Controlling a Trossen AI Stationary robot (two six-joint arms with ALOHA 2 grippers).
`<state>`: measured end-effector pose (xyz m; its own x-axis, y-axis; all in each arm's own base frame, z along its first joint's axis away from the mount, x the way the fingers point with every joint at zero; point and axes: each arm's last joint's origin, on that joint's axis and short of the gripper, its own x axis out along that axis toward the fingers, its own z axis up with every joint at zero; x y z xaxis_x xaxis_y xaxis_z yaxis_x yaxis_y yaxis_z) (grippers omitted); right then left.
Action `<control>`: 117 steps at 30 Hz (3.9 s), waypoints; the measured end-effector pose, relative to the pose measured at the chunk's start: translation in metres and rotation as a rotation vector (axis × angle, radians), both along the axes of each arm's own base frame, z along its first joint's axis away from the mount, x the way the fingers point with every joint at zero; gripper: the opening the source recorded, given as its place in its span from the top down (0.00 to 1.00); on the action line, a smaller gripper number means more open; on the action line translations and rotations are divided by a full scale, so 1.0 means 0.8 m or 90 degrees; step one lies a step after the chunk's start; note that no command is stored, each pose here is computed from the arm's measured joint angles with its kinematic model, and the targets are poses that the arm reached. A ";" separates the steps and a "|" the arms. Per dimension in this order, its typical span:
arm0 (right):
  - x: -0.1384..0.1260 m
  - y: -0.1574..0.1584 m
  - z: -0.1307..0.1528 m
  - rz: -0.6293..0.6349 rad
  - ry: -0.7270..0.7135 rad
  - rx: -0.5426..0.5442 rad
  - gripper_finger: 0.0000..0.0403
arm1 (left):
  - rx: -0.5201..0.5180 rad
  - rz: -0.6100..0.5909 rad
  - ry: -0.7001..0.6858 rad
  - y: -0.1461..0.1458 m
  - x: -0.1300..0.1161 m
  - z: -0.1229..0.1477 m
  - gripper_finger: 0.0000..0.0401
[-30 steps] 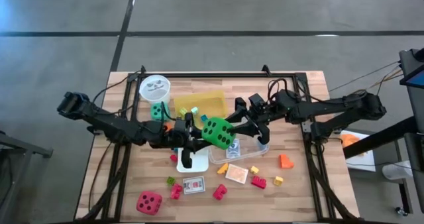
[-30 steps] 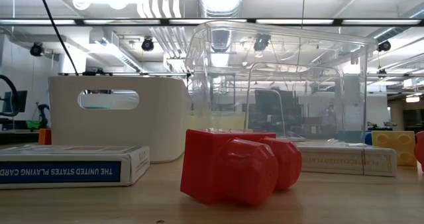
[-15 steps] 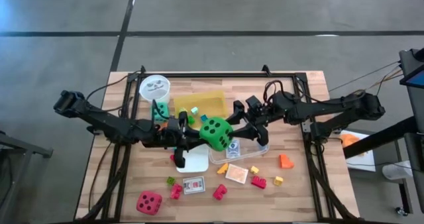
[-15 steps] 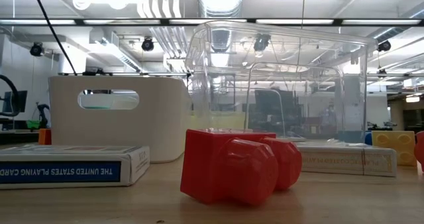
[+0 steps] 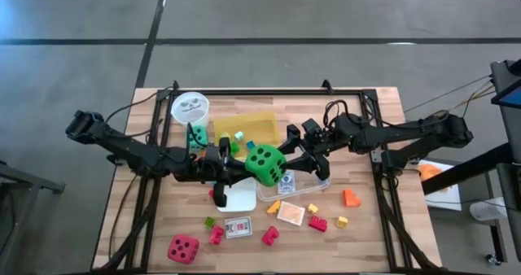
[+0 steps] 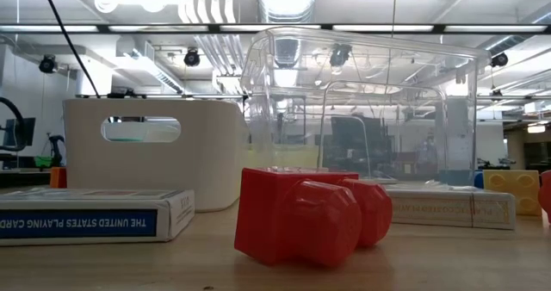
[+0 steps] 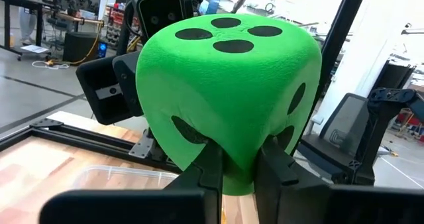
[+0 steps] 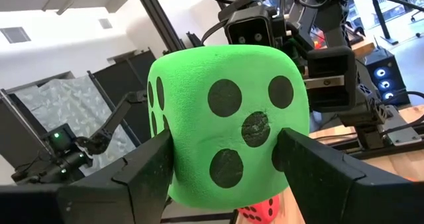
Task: Pick & Place Toys
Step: Put the green dice into the white bin
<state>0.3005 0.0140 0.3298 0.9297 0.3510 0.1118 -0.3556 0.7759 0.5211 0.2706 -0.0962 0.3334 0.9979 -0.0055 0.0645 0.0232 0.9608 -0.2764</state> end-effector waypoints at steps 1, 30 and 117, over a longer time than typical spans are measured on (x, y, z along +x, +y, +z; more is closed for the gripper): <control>0.000 0.000 0.000 0.000 -0.001 0.000 0.36 | 0.000 -0.001 0.000 -0.001 0.000 0.000 0.91; -0.003 -0.002 -0.005 -0.038 0.039 -0.009 0.36 | 0.017 -0.018 0.018 -0.004 -0.021 0.010 0.99; 0.029 0.061 -0.013 -0.030 0.127 -0.021 0.95 | -0.152 0.126 0.073 0.002 -0.011 -0.011 0.53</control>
<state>0.3238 0.0624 0.3192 0.9476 0.3076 -0.0866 -0.2116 0.8071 0.5512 0.2617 -0.0943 0.3249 0.9791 0.1905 -0.0718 -0.2012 0.8515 -0.4842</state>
